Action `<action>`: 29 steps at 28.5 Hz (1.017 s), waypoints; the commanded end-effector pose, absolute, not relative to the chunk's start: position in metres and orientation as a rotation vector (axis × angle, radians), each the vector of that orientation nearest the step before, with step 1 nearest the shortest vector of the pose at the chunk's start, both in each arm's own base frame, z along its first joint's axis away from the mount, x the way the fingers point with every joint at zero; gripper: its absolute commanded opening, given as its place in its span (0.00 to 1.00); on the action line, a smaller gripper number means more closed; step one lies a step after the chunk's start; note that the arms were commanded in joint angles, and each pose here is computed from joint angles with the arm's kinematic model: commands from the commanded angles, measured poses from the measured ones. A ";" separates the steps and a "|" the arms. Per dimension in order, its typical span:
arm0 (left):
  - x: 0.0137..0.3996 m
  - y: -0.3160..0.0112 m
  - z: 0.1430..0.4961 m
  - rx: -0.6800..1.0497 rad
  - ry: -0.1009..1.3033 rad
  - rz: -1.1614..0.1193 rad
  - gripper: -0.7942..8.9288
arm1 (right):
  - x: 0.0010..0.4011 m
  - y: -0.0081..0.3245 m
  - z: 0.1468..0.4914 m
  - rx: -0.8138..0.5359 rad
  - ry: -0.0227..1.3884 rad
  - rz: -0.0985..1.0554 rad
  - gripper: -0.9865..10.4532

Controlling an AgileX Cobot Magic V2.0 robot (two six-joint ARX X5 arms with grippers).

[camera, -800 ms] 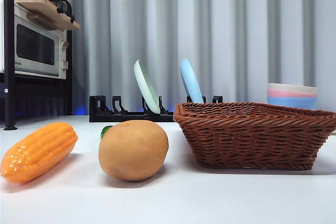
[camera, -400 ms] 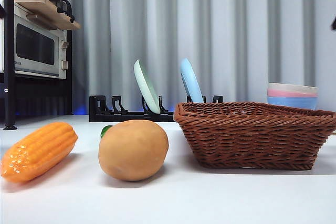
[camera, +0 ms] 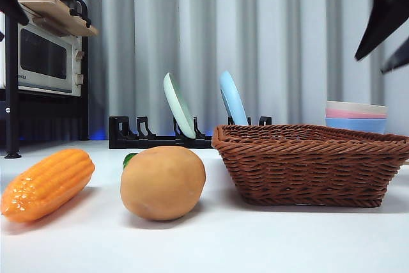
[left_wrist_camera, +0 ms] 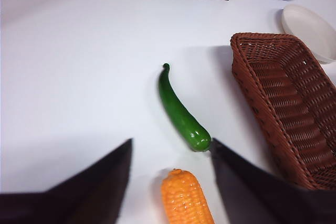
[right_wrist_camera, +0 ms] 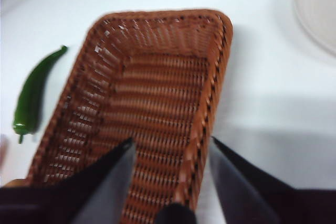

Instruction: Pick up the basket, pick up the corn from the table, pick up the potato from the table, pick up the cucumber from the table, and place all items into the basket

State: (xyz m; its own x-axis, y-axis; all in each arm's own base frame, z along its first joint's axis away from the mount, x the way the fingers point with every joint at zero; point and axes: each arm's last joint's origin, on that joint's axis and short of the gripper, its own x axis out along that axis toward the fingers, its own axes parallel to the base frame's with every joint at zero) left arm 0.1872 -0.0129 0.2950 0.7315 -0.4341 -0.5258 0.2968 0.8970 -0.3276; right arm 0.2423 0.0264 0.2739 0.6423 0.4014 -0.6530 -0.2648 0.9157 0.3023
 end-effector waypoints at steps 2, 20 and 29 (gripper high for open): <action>0.188 -0.013 0.295 -0.214 0.625 -0.413 0.47 | 0.261 0.028 0.259 0.174 0.854 0.385 0.34; 0.187 -0.013 0.292 -0.231 0.670 -0.408 0.47 | 0.315 0.034 0.195 0.289 1.072 0.437 0.08; 0.243 -0.051 0.269 -0.268 0.827 -0.481 0.47 | 0.281 0.031 0.263 0.282 0.869 0.447 0.08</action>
